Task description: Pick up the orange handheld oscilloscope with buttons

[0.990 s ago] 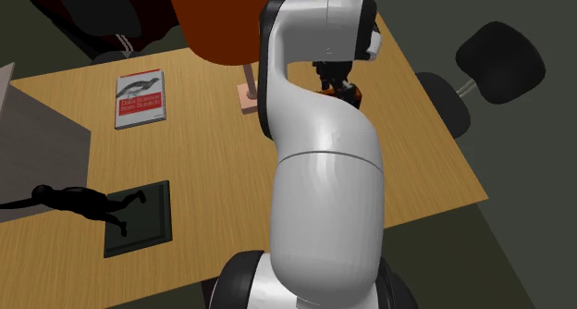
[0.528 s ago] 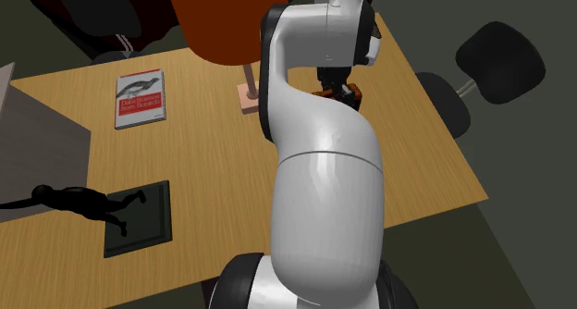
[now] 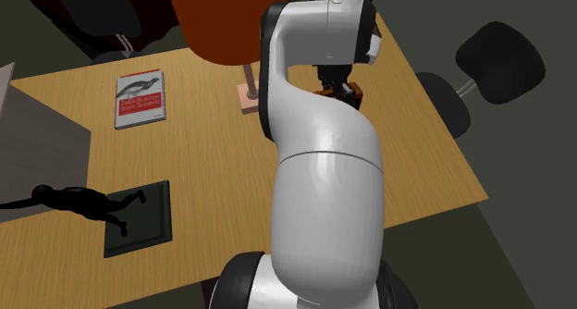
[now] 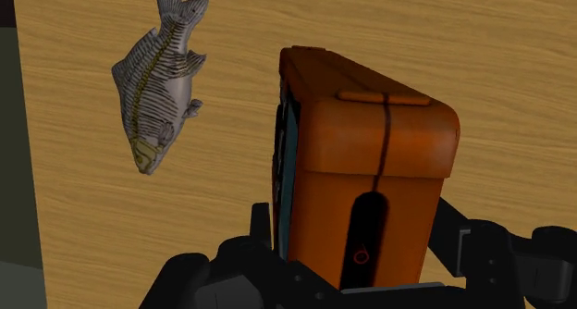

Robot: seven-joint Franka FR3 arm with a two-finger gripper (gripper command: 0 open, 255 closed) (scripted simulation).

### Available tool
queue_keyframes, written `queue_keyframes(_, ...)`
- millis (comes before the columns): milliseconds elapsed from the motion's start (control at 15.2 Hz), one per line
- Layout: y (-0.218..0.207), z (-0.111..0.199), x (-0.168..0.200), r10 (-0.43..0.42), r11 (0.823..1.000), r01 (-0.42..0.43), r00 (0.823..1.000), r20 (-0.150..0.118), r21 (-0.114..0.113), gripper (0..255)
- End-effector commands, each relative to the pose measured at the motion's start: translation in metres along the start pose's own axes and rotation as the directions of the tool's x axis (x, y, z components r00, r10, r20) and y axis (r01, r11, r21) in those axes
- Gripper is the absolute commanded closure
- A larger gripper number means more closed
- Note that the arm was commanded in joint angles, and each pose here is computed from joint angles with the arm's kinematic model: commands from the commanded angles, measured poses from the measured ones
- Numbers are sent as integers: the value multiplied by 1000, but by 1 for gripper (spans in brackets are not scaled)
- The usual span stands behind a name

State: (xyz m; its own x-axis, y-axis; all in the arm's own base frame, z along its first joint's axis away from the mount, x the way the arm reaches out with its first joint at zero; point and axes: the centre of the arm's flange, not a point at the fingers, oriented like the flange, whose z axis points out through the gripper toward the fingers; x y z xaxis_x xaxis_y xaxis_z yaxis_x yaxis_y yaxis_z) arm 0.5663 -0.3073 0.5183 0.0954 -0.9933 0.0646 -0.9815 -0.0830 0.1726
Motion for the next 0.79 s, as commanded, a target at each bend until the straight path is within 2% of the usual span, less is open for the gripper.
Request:
queue_keyframes(0,2,-10,0,0,1000,0,1000,-1,1,255)
queue_keyframes(726,12,-67,4,0,1000,0,1000,-1,1,255)
